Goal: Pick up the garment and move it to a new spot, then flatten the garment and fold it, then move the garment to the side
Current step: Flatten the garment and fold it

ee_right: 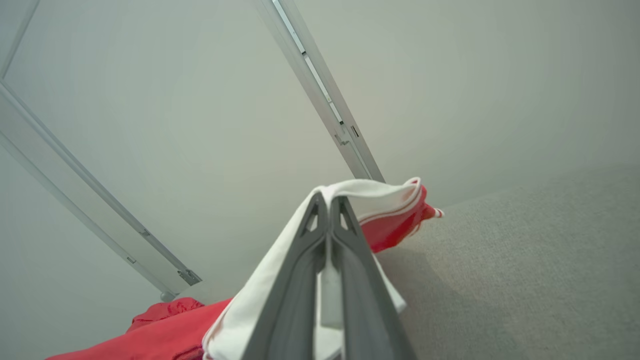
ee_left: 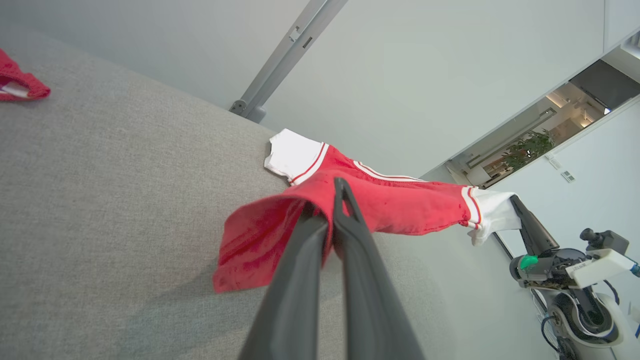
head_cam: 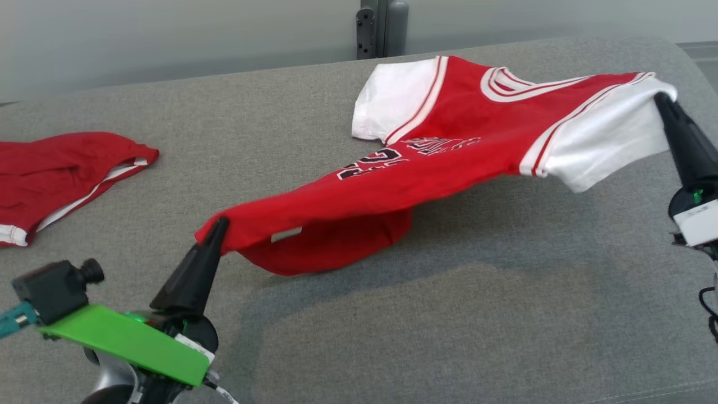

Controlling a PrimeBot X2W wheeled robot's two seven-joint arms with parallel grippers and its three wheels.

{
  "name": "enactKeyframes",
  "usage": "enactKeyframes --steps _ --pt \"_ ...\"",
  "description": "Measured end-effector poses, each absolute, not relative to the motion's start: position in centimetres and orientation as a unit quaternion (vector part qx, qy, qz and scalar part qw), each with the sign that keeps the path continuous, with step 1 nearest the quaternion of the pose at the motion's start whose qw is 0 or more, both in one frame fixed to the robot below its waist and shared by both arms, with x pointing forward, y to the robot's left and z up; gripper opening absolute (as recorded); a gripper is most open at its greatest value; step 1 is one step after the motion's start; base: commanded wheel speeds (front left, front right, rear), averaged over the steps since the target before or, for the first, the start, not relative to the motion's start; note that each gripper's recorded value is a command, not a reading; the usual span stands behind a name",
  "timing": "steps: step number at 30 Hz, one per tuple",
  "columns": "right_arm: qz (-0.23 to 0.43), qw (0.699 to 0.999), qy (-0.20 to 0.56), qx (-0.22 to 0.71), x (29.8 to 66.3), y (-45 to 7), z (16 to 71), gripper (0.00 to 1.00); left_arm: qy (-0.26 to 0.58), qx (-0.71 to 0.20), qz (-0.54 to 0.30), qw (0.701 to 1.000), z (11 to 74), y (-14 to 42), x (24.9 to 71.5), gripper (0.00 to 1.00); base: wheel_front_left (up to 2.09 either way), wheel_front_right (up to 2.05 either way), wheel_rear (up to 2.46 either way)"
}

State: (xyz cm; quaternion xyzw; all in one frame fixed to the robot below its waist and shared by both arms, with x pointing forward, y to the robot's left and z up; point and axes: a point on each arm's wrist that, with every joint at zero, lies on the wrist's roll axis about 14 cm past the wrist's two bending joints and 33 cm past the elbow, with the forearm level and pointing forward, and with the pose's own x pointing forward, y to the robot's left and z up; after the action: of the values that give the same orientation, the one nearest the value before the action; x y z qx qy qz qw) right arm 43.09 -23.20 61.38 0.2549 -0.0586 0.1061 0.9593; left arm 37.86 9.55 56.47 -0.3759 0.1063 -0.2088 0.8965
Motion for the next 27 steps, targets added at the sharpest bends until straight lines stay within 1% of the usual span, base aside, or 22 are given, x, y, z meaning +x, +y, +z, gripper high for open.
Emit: enactKeyframes --steps 6,9,11,13,15,18,20,23,27 --pt "0.133 0.947 -0.162 0.244 41.9 -24.0 69.6 0.0 0.022 -0.374 -0.261 0.89 63.9 9.6 39.4 0.0 0.0 0.0 0.0" --pt "0.141 0.944 -0.19 0.229 42.2 -24.4 72.4 0.0 -0.002 -0.352 -0.282 0.893 66.5 9.7 40.8 0.0 0.0 0.0 0.0" --pt "0.137 0.947 -0.197 0.215 43.0 -24.8 73.5 0.0 -0.009 -0.337 -0.298 0.893 67.8 9.2 41.9 0.0 0.0 0.0 0.0" --pt "0.133 0.948 -0.198 0.21 44.4 -25.2 74.3 0.0 -0.01 -0.323 -0.309 0.894 68.7 8.7 43.5 0.0 0.0 0.0 0.0" --pt "0.124 0.953 -0.188 0.201 46.3 -25.6 74.5 0.0 -0.005 -0.299 -0.309 0.903 69.2 8.5 45.6 0.0 0.0 0.0 0.0" --pt "0.107 0.963 -0.173 0.178 49.8 -26.1 74.9 0.0 0.006 -0.27 -0.305 0.913 69.6 7.8 49.5 0.0 0.0 0.0 0.0" --pt "0.094 0.968 -0.169 0.162 52.4 -26.3 75.2 0.0 0.013 -0.228 -0.286 0.931 69.4 7.8 52.8 0.0 0.0 0.0 0.0" --pt "0.082 0.971 -0.166 0.151 56.3 -26.1 75.6 0.0 0.027 -0.209 -0.253 0.944 68.3 7.8 57.5 0.0 0.0 0.0 0.0" --pt "0.072 0.965 -0.195 0.16 61.3 -25.0 76.9 0.0 0.002 -0.189 -0.187 0.964 68.3 9.0 63.9 0.0 0.0 0.0 0.0"
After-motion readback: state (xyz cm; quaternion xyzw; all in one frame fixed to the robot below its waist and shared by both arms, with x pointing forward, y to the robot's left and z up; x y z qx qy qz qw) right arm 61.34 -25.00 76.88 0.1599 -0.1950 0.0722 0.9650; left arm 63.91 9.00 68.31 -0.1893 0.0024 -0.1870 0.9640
